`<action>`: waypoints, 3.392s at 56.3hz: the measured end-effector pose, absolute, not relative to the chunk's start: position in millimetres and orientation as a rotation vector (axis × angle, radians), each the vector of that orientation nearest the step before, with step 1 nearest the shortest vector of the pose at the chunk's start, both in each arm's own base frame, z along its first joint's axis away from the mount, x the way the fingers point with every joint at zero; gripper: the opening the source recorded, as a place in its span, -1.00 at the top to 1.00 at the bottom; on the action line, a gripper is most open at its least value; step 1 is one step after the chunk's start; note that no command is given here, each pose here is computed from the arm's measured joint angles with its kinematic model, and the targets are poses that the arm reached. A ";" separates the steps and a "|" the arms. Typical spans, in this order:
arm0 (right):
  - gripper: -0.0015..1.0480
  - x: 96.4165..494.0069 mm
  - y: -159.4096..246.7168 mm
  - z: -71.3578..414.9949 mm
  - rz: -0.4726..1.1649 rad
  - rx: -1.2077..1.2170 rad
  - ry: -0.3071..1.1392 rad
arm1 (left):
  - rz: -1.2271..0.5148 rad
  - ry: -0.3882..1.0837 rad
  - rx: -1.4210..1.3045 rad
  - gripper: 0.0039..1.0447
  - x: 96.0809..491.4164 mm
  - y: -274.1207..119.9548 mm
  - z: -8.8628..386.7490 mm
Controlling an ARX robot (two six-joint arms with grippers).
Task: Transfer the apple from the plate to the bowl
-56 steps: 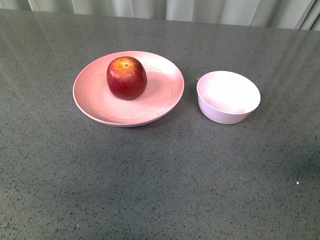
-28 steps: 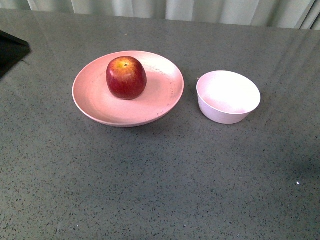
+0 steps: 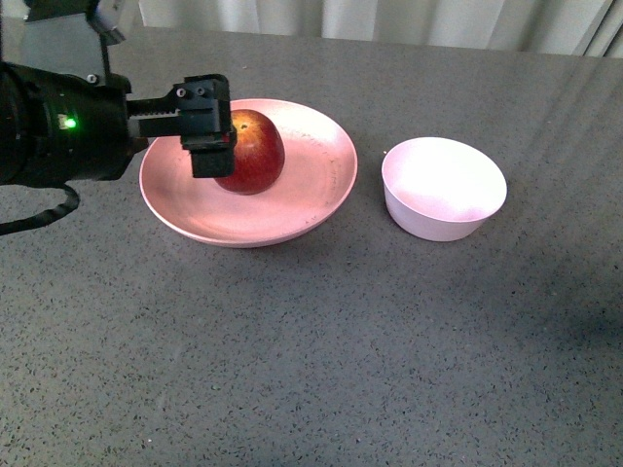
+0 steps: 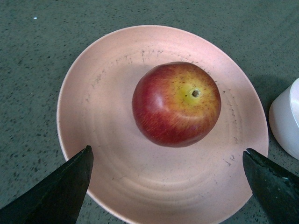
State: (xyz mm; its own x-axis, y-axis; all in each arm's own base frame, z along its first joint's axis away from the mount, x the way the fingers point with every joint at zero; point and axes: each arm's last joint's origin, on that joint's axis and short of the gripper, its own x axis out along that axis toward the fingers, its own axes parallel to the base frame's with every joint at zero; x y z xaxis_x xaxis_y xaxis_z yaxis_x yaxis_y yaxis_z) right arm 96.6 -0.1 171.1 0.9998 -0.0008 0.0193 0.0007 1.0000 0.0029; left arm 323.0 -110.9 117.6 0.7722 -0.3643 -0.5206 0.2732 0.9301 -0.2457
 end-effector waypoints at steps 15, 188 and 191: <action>-0.83 96.6 -0.1 171.1 -0.001 0.003 -0.019 | -0.412 0.603 -0.058 -0.84 344.8 -136.7 104.1; -0.83 96.6 -0.1 171.1 -0.001 0.003 -0.019 | 0.002 -0.010 -0.043 0.11 228.1 -49.2 202.9; -0.83 96.6 0.0 171.1 0.003 0.003 -0.019 | -0.012 0.007 -0.024 0.35 216.8 -42.8 194.1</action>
State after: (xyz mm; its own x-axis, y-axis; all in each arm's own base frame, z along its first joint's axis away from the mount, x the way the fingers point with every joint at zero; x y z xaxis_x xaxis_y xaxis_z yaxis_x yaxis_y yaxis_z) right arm 96.6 0.0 171.1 0.9998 0.0027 0.0193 -0.0027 1.0000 0.0028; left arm 216.8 -42.8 194.1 0.9999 -0.0122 -0.0073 0.0120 0.9996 -0.0242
